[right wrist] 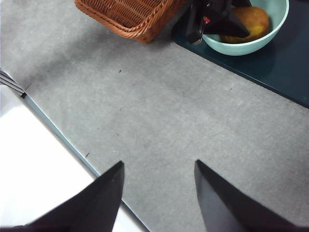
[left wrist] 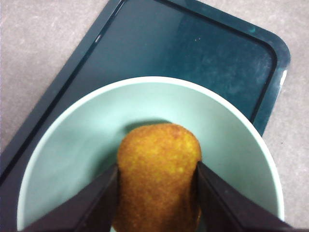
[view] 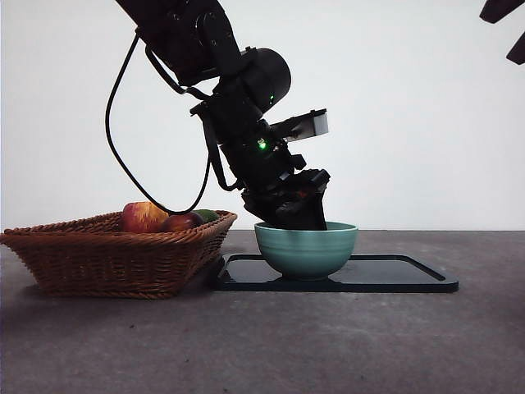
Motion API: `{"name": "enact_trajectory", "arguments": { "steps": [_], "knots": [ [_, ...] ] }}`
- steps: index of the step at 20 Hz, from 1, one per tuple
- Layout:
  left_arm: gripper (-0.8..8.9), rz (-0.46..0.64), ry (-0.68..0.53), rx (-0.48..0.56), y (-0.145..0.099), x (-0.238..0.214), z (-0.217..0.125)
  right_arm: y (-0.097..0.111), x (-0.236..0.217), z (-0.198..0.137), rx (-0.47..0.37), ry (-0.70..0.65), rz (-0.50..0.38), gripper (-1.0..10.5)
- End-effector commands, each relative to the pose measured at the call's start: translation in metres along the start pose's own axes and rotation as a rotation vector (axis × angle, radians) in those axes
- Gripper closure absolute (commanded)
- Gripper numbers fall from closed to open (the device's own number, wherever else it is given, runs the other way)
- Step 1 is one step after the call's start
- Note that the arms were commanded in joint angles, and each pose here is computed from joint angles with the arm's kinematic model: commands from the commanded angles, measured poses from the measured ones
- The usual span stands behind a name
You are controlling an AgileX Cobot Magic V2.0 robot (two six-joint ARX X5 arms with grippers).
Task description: Pick up the wifruite, put it on the bowl, pick up the plate, put it on desk
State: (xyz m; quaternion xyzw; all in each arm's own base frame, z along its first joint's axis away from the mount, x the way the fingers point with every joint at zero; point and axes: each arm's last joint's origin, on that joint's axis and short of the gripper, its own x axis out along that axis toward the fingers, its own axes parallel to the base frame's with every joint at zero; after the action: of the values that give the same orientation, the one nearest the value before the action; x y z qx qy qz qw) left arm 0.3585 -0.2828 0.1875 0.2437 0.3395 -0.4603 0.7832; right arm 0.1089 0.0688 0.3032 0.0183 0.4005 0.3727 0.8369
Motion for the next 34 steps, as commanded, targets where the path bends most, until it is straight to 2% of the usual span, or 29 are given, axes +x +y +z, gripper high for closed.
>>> {"name": "enact_trajectory", "arguments": {
  "steps": [1,4,7,12,16,19,21,28,34],
  "knots": [
    [6.32,-0.002,0.005,0.022,-0.001,0.01,0.002,0.001,0.0,0.002,-0.001,-0.002,0.006,7.2],
    [6.32,0.01,-0.019,-0.006,0.001,0.0,0.007,0.001,0.0,0.002,-0.002,-0.003,0.007,7.2],
    [6.32,0.047,-0.1,-0.029,0.004,-0.035,0.024,0.001,0.0,0.002,-0.005,-0.003,0.007,7.2],
    [6.31,0.114,-0.3,-0.17,0.002,-0.135,0.054,0.001,0.0,0.003,-0.009,-0.013,0.007,7.2],
    [6.31,0.137,-0.414,-0.312,-0.011,-0.223,0.057,0.001,0.0,0.003,-0.01,-0.015,0.007,7.2],
    [6.31,0.25,-0.407,-0.406,-0.018,-0.267,0.045,0.001,0.0,0.003,-0.02,-0.015,0.007,7.2],
    [6.31,0.28,-0.375,-0.478,-0.021,-0.287,0.033,0.001,0.0,0.003,-0.025,-0.015,0.007,7.2],
    [6.32,0.409,-0.299,-0.664,-0.014,-0.291,0.0,0.001,0.0,0.005,-0.032,-0.032,0.008,7.2],
    [6.32,0.463,-0.226,-0.819,-0.004,-0.227,-0.053,0.001,0.0,0.006,-0.039,-0.041,0.008,7.2]
  ]
}}
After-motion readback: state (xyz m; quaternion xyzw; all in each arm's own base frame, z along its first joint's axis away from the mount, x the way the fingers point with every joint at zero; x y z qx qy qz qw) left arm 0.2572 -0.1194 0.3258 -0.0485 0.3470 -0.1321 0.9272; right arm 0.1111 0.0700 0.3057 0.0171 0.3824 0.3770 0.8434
